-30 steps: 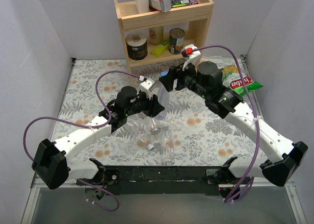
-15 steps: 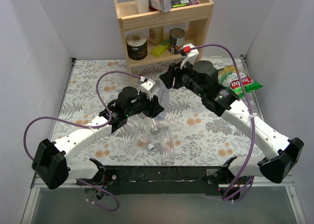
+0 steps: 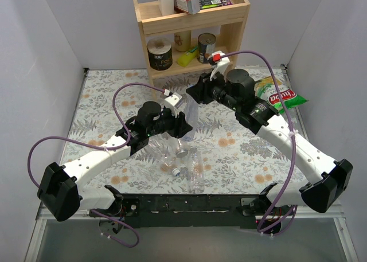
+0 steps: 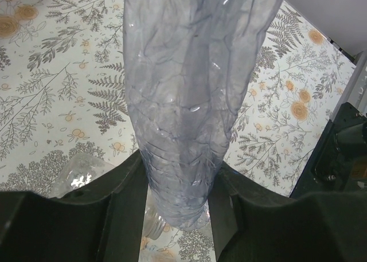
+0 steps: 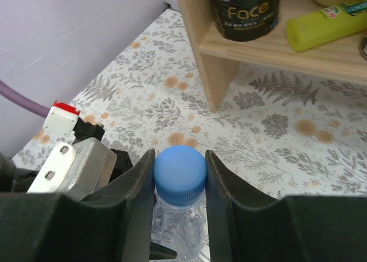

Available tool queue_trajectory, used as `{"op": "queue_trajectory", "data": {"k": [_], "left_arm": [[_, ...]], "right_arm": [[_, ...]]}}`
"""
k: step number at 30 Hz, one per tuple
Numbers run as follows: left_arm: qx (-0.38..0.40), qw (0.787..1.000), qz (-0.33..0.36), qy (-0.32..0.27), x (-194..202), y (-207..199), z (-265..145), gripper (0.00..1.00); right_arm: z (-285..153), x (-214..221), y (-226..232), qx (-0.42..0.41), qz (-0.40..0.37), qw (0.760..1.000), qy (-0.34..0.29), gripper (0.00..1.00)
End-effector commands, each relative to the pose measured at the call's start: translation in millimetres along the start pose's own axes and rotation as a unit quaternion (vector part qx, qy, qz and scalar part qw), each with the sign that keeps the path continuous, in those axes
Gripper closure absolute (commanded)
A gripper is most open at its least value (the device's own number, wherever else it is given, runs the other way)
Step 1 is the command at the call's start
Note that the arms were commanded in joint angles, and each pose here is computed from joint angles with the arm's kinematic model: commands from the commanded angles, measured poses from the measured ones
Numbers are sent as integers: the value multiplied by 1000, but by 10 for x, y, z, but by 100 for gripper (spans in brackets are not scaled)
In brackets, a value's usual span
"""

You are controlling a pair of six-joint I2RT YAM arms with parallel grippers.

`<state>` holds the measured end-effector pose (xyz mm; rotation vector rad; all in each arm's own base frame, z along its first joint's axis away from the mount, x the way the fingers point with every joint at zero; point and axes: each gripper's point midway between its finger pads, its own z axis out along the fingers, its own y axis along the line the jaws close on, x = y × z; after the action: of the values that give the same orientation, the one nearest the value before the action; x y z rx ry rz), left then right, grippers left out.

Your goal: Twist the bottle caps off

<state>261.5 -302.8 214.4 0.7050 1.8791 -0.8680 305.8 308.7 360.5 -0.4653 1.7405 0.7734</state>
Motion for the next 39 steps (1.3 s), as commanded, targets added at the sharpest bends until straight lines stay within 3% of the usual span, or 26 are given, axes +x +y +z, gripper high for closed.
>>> {"op": "queue_trajectory", "data": {"k": [1,5,9,12,18,23,27,28,29,31,32,35,39], "left_arm": [[58,998,17,-31,-243,-264,-62,95],[117,991,31,-51,-299,-476,-148,95],[222,972,47,-57,-303,-834,-344,96],[274,957,59,-69,-318,-1001,-477,97],[351,932,69,-61,-274,-1218,-637,99],[351,932,67,-60,-274,-1215,-626,99],[328,940,66,-63,-288,-1150,-573,99],[319,944,63,-62,-284,-1119,-547,98],[294,952,60,-67,-330,-1046,-487,98],[259,963,55,-57,-304,-930,-397,95],[241,968,52,-54,-305,-871,-358,95],[175,982,43,-61,-341,-659,-266,94],[134,987,41,-80,-406,-535,-266,93]], "right_arm": [[-119,-254,189,-95,7,995,-40,99],[-266,-288,86,-162,5,985,-51,99],[-463,-261,185,-250,-28,967,-48,99],[-680,-160,368,-345,-60,936,-39,99],[-892,-95,534,-428,-80,900,-28,99],[-872,-88,519,-424,-80,902,-23,99],[-766,-121,406,-379,-74,922,-26,98],[-756,-109,376,-370,-71,926,-22,91],[-750,-135,356,-362,-70,929,-24,69],[-723,-161,286,-342,-71,937,-28,52],[-736,-167,264,-334,-69,940,-27,29],[-736,-198,152,-298,-69,952,-32,21],[-756,-258,-39,-248,-63,966,-38,19]]}}
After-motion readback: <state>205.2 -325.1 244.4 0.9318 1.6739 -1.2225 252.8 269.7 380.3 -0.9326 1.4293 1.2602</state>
